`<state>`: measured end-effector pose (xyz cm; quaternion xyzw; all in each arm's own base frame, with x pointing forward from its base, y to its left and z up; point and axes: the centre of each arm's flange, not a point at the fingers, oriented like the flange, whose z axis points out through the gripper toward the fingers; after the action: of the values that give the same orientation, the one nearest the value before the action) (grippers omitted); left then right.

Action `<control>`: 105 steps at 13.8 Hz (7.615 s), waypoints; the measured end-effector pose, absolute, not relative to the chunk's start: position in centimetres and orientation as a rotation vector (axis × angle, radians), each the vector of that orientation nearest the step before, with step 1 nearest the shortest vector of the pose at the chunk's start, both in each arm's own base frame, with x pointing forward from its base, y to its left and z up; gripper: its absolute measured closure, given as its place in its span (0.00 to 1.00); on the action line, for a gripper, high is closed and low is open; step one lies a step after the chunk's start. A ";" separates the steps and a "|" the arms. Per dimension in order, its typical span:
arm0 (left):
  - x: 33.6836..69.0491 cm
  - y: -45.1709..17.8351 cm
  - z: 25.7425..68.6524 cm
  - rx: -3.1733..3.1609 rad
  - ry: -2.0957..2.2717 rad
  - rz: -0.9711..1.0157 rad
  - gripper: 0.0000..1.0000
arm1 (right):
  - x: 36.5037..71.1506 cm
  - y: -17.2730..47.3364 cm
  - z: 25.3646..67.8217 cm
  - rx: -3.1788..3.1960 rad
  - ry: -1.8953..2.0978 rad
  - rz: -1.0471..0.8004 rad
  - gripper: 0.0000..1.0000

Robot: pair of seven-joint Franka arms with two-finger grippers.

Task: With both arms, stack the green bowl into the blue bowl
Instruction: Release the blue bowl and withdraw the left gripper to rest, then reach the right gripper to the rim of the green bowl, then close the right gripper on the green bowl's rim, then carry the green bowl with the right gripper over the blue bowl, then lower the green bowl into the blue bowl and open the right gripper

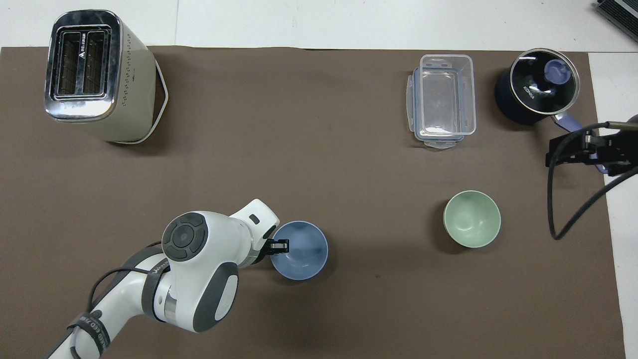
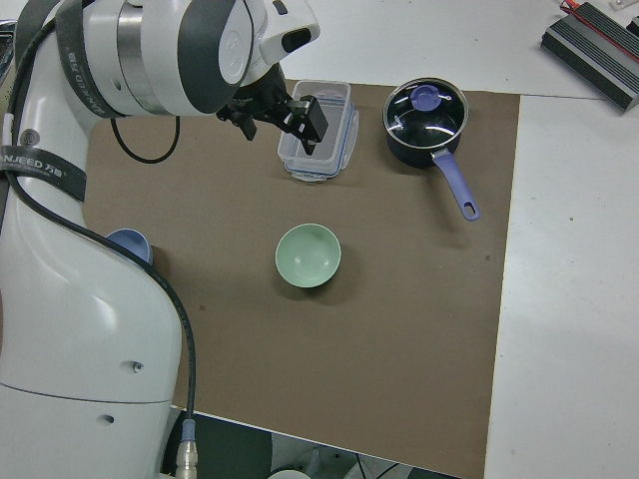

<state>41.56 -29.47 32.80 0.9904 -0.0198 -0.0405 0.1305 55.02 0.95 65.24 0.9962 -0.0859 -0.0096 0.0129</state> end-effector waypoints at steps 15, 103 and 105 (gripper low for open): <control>55.9 -9.8 51.3 2.955 0.048 0.011 0.00 | 54.3 -4.2 60.4 3.110 -0.184 -0.073 0.00; 56.0 0.2 60.2 3.115 -0.077 -0.063 0.00 | 44.3 34.0 35.8 3.307 0.120 -0.170 0.96; 56.0 0.2 60.2 3.115 -0.077 -0.063 0.00 | 44.3 34.0 35.8 3.306 0.120 -0.171 0.96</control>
<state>56.01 0.16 60.20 0.9994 -0.0246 -0.0202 0.0125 44.26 34.02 35.75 0.9944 0.0361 -0.0514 -0.0854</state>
